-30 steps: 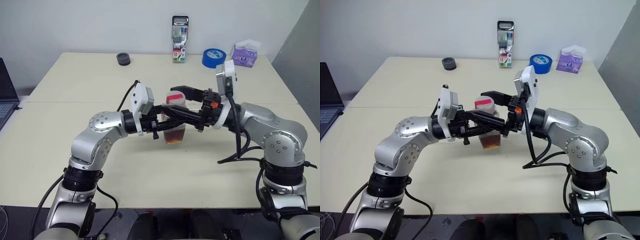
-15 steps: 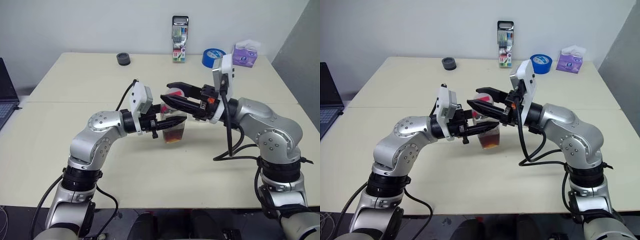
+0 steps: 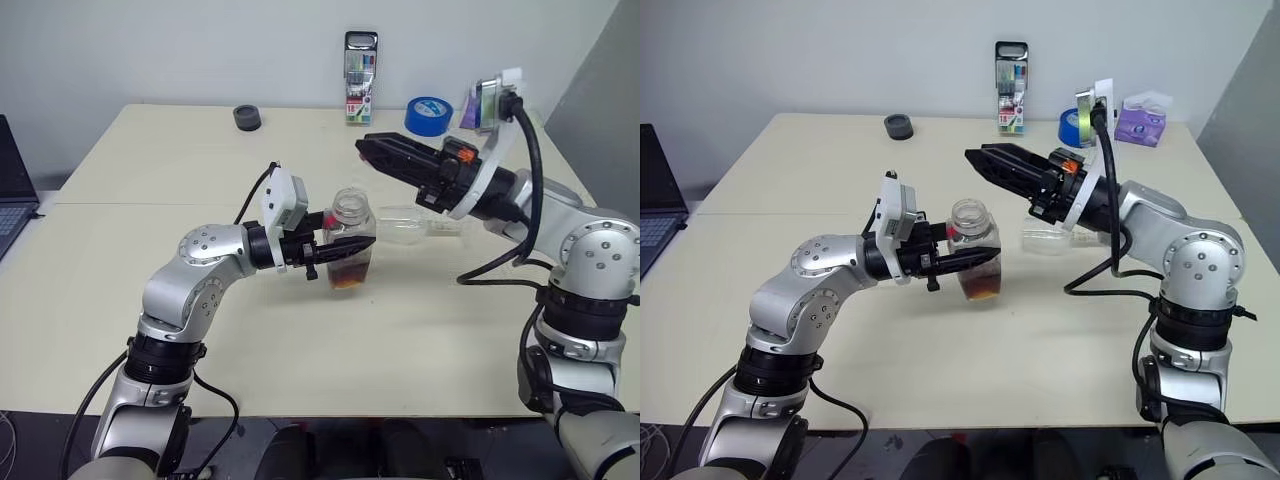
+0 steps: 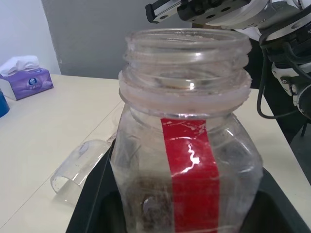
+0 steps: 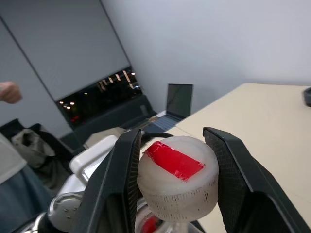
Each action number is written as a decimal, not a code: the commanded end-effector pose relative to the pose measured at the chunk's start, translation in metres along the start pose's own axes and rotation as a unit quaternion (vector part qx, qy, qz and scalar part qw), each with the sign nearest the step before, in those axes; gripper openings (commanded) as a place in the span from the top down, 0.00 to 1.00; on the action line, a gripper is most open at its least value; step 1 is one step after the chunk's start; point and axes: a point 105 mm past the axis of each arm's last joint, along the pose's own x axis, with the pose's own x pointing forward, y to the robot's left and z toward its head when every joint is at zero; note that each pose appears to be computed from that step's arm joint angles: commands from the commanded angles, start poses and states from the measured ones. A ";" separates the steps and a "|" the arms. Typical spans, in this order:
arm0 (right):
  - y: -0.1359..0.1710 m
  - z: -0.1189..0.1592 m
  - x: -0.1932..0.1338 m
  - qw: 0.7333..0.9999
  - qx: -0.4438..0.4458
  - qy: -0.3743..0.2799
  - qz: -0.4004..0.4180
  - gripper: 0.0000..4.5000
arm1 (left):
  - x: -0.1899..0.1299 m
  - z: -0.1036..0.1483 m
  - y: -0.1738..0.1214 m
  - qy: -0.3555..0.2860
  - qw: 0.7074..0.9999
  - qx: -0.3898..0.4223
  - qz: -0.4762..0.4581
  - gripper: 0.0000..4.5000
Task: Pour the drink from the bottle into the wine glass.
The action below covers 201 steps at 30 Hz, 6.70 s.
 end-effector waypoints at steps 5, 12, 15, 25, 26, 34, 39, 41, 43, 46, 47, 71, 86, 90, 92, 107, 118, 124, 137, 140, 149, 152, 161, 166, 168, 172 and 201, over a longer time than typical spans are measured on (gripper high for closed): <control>-0.067 -0.051 -0.067 0.950 -0.177 0.068 -0.248 0.58 | 0.000 0.013 -0.005 -0.018 0.999 0.027 -0.005 0.60; -0.097 -0.122 -0.127 0.889 -0.165 0.111 -0.414 0.58 | 0.001 0.014 -0.006 -0.020 1.000 0.023 -0.003 0.60; -0.100 -0.153 -0.134 0.878 -0.150 0.124 -0.436 0.58 | 0.002 0.015 -0.005 -0.021 1.000 0.023 -0.004 0.60; -0.104 -0.179 -0.158 0.847 -0.103 0.118 -0.507 0.58 | 0.002 0.016 -0.005 -0.019 1.000 0.024 -0.003 0.60; -0.104 -0.178 -0.157 0.848 -0.110 0.122 -0.504 0.52 | 0.002 0.016 -0.005 -0.019 1.000 0.024 -0.003 0.60; -0.104 -0.164 -0.149 0.857 -0.138 0.119 -0.482 0.00 | 0.004 0.016 -0.005 -0.022 0.999 0.024 -0.003 0.60; -0.082 -0.115 -0.115 0.915 -0.175 0.072 -0.357 0.00 | 0.001 0.016 -0.003 -0.021 0.999 0.024 0.004 0.60; -0.056 -0.085 -0.096 0.956 -0.176 0.059 -0.226 0.00 | 0.000 0.015 -0.001 -0.021 0.999 0.025 0.010 0.60; -0.038 -0.072 -0.092 0.972 -0.169 0.084 -0.137 0.00 | -0.002 0.015 0.001 -0.021 0.999 0.025 0.017 0.60; -0.029 -0.055 -0.093 0.977 -0.163 0.121 -0.069 0.00 | -0.007 0.015 0.005 -0.023 0.999 0.026 0.037 0.60; -0.028 -0.048 -0.091 0.978 -0.156 0.123 -0.057 0.00 | -0.010 0.016 0.008 -0.024 0.998 0.028 0.050 0.60; 0.023 -0.044 0.003 0.978 -0.155 0.067 0.120 0.00 | -0.149 -0.014 0.098 -0.045 0.816 0.040 0.576 0.60; 0.024 -0.041 0.009 0.981 -0.149 0.057 0.111 0.00 | -0.155 -0.047 0.116 -0.052 0.826 -0.008 0.561 0.60; 0.023 -0.041 0.009 0.982 -0.145 0.055 0.104 0.00 | -0.151 -0.053 0.117 -0.052 0.832 -0.015 0.552 0.60; 0.023 -0.042 0.009 0.983 -0.144 0.055 0.102 0.00 | -0.150 -0.055 0.117 -0.051 0.834 -0.017 0.549 0.60; 0.021 -0.044 0.010 0.985 -0.141 0.052 0.089 0.00 | -0.153 -0.075 0.106 -0.017 0.837 -0.027 0.546 0.00; 0.018 -0.053 0.000 0.986 -0.140 0.061 0.064 0.00 | -0.152 -0.100 0.052 0.024 0.828 -0.069 0.556 0.00; -0.006 -0.071 -0.024 0.972 -0.204 0.119 -0.010 0.00 | -0.126 -0.088 -0.015 0.074 0.877 -0.073 0.468 0.00; -0.117 -0.086 -0.058 0.762 -0.562 0.284 -0.150 0.00 | -0.076 -0.020 -0.064 0.046 0.970 -0.048 0.233 0.00; -0.131 -0.090 -0.070 0.727 -0.588 0.323 -0.148 0.00 | -0.075 -0.017 -0.067 0.042 0.973 -0.053 0.219 0.00; -0.164 -0.107 -0.083 0.669 -0.616 0.394 -0.133 0.00 | -0.070 -0.023 -0.065 0.042 0.973 -0.058 0.219 0.00; -0.174 -0.111 -0.086 0.656 -0.617 0.413 -0.136 0.00 | -0.070 -0.024 -0.062 0.040 0.971 -0.058 0.227 0.00; -0.198 -0.109 -0.084 0.619 -0.629 0.446 -0.148 0.00 | -0.067 -0.024 -0.057 0.029 0.967 -0.059 0.247 0.00; -0.199 -0.110 -0.079 0.606 -0.642 0.451 -0.130 0.22 | -0.068 -0.023 -0.057 0.028 0.966 -0.060 0.249 0.00; -0.198 -0.112 -0.079 0.591 -0.655 0.457 -0.114 0.37 | -0.069 -0.023 -0.057 0.026 0.965 -0.063 0.253 0.00; -0.195 -0.113 -0.079 0.559 -0.684 0.461 -0.084 0.70 | -0.071 -0.023 -0.055 0.022 0.961 -0.067 0.269 0.00; -0.105 -0.157 0.100 0.968 -0.139 0.008 -0.210 0.96 | -0.137 -0.052 -0.113 0.051 0.880 -0.112 0.460 0.00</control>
